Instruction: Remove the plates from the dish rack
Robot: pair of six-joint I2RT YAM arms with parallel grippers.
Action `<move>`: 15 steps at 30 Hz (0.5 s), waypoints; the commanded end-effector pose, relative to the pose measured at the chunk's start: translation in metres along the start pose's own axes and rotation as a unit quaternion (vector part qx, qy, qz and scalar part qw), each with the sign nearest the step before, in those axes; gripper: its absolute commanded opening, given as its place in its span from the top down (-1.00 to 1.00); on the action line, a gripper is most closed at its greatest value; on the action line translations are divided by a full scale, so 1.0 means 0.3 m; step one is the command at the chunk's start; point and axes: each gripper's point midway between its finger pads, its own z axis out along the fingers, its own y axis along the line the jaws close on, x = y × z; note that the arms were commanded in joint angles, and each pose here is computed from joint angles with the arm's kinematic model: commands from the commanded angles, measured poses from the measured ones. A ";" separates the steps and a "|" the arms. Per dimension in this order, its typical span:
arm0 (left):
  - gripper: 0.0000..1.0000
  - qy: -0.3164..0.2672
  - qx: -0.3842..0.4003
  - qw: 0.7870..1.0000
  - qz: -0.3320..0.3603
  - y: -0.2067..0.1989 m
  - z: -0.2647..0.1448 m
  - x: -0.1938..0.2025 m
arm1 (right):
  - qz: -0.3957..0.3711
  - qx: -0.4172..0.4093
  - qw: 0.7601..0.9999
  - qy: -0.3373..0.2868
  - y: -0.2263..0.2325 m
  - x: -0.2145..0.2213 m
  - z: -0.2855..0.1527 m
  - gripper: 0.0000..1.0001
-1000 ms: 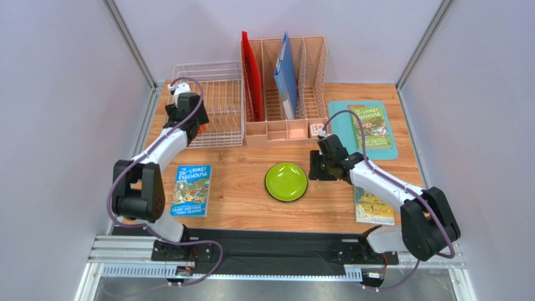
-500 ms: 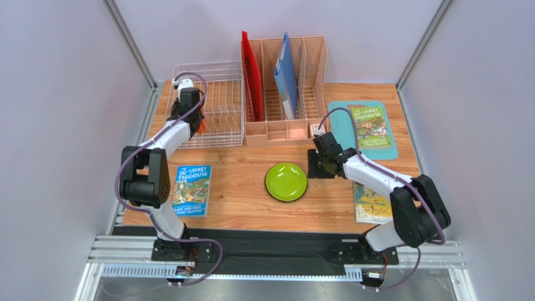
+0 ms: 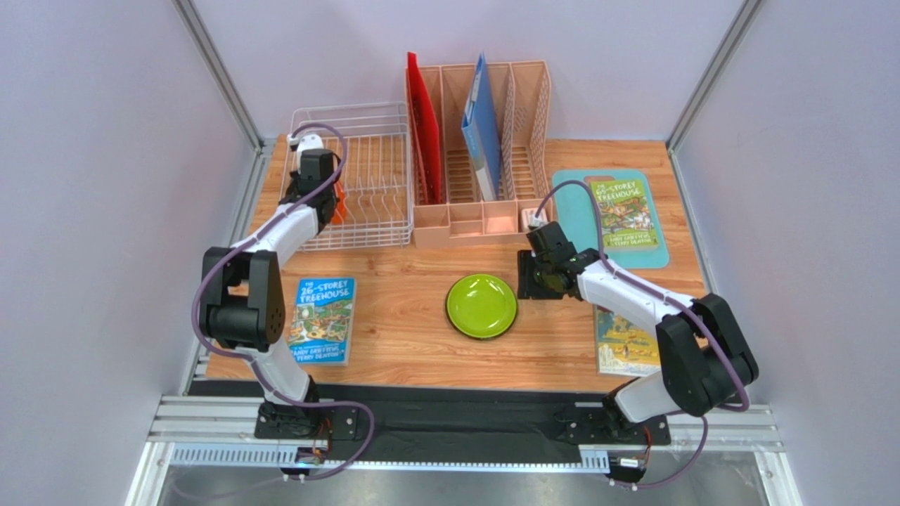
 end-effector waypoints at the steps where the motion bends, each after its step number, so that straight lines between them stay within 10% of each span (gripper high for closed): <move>1: 1.00 -0.047 0.043 0.998 -0.029 -0.024 -0.103 -0.129 | 0.002 -0.009 0.999 -0.032 0.017 -0.049 -0.022 0.03; 15: 1.00 -0.124 -0.021 0.992 -0.001 0.077 -0.370 -0.279 | 0.014 -0.028 0.998 -0.059 0.018 -0.041 -0.091 0.03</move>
